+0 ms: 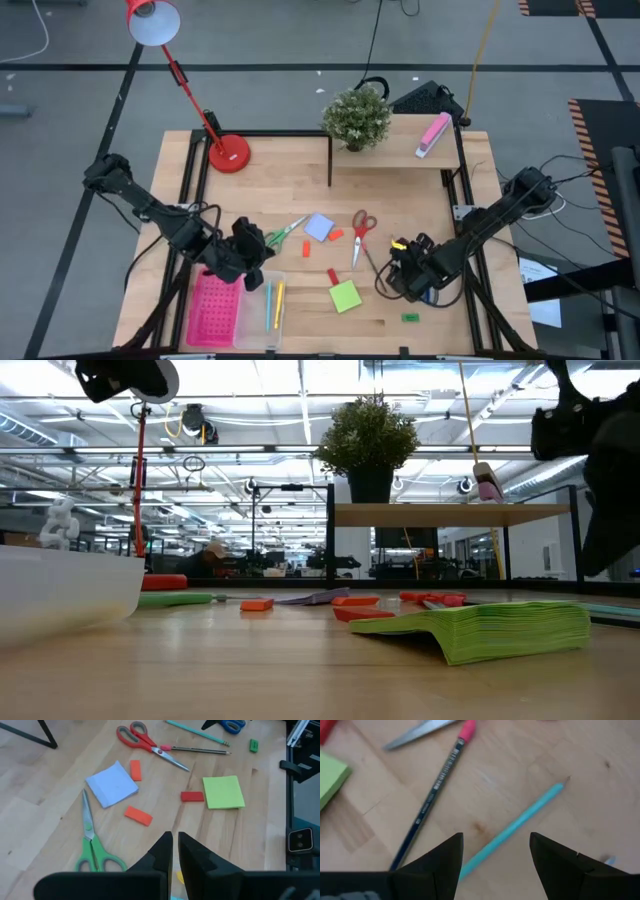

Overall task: Pack school essentials
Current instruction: Put the light blue pencil into the pink supply box

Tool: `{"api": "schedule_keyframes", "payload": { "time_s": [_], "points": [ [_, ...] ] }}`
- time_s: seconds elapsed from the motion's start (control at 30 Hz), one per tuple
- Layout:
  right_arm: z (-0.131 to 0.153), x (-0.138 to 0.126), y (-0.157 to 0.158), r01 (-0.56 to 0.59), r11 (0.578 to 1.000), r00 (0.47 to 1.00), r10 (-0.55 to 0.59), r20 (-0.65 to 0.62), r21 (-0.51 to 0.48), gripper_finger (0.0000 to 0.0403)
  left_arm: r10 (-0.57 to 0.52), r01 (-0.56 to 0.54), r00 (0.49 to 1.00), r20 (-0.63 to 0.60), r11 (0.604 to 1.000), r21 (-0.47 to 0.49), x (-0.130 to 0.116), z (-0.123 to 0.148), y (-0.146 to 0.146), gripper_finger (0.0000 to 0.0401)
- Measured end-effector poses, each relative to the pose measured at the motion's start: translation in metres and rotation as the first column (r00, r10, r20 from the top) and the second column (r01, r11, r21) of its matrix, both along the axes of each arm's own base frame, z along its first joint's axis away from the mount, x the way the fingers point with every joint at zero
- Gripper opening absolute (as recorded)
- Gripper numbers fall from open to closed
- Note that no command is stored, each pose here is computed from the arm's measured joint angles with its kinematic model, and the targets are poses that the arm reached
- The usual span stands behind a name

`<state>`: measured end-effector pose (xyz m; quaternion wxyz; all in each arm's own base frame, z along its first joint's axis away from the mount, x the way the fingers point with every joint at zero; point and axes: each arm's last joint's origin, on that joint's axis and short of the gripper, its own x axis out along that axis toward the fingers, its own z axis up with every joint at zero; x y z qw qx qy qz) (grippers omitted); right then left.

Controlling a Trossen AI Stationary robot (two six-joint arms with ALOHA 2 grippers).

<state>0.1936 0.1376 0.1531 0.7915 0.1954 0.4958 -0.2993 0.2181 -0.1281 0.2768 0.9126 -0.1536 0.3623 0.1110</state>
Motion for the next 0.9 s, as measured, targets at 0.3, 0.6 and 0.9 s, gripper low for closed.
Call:
{"api": "schedule_keyframes", "payload": {
  "time_s": [0.3,0.6,0.9],
  "points": [
    [-0.011,-0.005,-0.006,0.124,0.992,0.992,-0.123,-0.027,0.017,0.0221,0.001,-0.001,1.0,0.002,1.0,0.005,0.002,0.0,0.002,0.0031],
    [-0.026,-0.01,-0.012,0.119,0.992,0.993,-0.119,-0.007,0.036,0.0211,-0.012,0.012,1.0,0.004,1.0,0.008,0.002,0.0,0.002,0.0031],
    [-0.032,-0.014,-0.015,0.119,0.992,0.993,-0.119,-0.02,0.037,0.0123,-0.012,0.012,1.0,0.005,1.0,0.008,0.002,0.0,0.002,0.0031]
  ]
}}
